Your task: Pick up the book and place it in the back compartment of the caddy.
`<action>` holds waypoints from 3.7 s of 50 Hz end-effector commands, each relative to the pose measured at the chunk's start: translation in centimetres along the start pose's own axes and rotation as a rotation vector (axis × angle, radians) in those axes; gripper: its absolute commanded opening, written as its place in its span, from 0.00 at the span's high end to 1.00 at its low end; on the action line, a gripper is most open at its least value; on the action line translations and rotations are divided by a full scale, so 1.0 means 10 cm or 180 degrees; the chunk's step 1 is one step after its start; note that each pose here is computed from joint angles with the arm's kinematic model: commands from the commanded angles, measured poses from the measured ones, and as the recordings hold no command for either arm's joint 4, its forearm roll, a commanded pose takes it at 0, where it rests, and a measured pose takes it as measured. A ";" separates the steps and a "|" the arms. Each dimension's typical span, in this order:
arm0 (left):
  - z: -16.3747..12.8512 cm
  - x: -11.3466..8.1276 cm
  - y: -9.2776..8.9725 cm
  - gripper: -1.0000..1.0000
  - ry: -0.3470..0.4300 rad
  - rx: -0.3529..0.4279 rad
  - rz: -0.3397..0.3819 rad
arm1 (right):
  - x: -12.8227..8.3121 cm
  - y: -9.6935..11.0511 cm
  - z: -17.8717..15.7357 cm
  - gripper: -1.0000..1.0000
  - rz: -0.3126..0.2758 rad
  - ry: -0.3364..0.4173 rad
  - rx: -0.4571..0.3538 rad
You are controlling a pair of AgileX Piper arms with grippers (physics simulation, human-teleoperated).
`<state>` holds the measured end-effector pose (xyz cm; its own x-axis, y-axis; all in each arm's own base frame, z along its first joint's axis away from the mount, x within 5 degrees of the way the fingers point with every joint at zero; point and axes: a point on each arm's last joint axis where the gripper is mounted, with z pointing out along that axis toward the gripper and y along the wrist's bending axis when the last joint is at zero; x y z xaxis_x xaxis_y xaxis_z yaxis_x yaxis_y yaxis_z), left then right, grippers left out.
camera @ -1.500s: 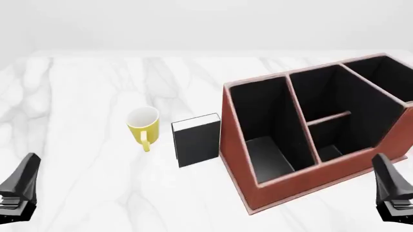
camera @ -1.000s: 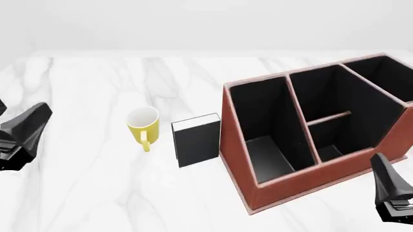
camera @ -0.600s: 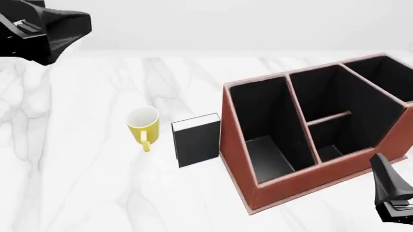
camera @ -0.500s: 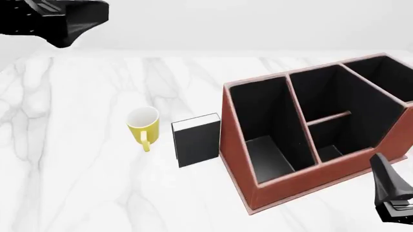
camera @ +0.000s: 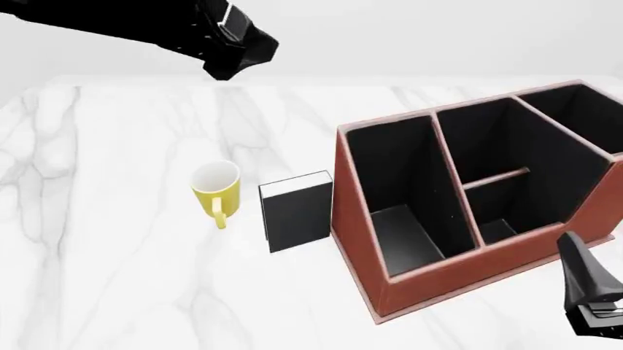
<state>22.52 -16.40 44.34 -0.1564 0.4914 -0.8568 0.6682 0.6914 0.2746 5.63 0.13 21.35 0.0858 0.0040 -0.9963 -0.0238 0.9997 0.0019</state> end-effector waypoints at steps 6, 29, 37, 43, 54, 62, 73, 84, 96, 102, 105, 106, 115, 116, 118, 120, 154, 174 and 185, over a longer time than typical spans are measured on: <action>0.42 0.11 -0.46 0.00 0.0338 0.0471 -0.0044 | 0.00 0.00 0.00 0.00 0.0010 0.0007 0.0010; 0.78 0.63 -0.88 0.00 0.0845 0.0741 -0.0206 | 0.00 0.00 0.00 0.00 0.0001 0.0007 0.0005; 0.89 0.69 -0.87 0.00 0.0930 0.0722 -0.0174 | 0.00 0.00 0.00 0.00 0.0002 0.0007 -0.0002; 1.01 0.74 -0.76 0.00 0.0974 0.0653 -0.0090 | 0.00 0.00 0.00 0.00 0.0007 0.0006 -0.0004; 1.06 0.74 -0.76 0.00 0.0937 0.0652 -0.0039 | 0.00 0.00 0.00 0.00 0.0012 0.0010 -0.0008; 1.12 0.74 -0.74 0.00 0.0903 0.0628 -0.0002 | 0.00 0.00 0.00 0.00 0.0010 0.0008 -0.0011; 1.28 0.84 -0.78 0.00 0.0932 0.0632 0.0005 | 0.00 0.00 0.00 0.00 0.0009 0.0014 -0.0017; 1.32 0.84 -0.74 0.00 0.0906 0.0600 -0.0003 | 0.00 0.01 0.00 0.00 -0.0008 0.0010 -0.0030; 1.40 1.00 -0.73 0.00 0.0963 0.0564 -0.0033 | 0.01 0.00 0.00 0.00 -0.0013 0.0017 -0.0027; 1.42 1.04 -0.72 0.00 0.0992 0.0556 -0.0056 | 0.01 0.00 0.00 0.00 -0.0013 0.0021 -0.0026; 1.44 1.06 -0.71 0.00 0.1005 0.0547 -0.0053 | 0.01 0.00 0.00 0.00 -0.0014 0.0022 -0.0026; 1.44 1.06 -0.70 0.00 0.1004 0.0543 -0.0051 | 0.01 0.00 0.00 0.00 -0.0014 0.0022 -0.0027; 1.50 1.06 -0.67 0.00 0.1007 0.0518 -0.0067 | 0.01 0.01 0.00 0.00 -0.0013 0.0024 -0.0029; 1.52 1.07 -0.66 0.00 0.1003 0.0511 -0.0068 | 0.01 0.01 0.00 0.00 -0.0013 0.0024 -0.0029; 1.53 1.07 -0.65 0.00 0.1002 0.0501 -0.0070 | 0.01 0.01 0.00 0.00 -0.0014 0.0023 -0.0029; 1.56 1.09 -0.64 0.00 0.1011 0.0489 -0.0073 | 0.01 0.01 0.00 0.00 -0.0021 0.0020 -0.0030; 1.91 1.65 -0.80 0.00 0.1177 0.0476 -0.0271 | 0.00 0.01 0.00 0.00 -0.0026 0.0010 -0.0039; 1.96 1.71 -0.73 1.00 0.1240 0.0433 -0.0302 | 0.00 0.01 0.00 0.00 -0.0025 0.0010 -0.0030; 1.61 1.41 -0.88 1.00 0.1164 0.0564 -0.0324 | 0.00 0.01 0.00 0.00 -0.0024 0.0011 -0.0030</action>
<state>28.10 -23.79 20.75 -0.4490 0.6112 -0.6518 0.7280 0.6732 0.1297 5.66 0.19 21.32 0.0826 -0.0041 -0.9966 -0.0326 0.9994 -0.0068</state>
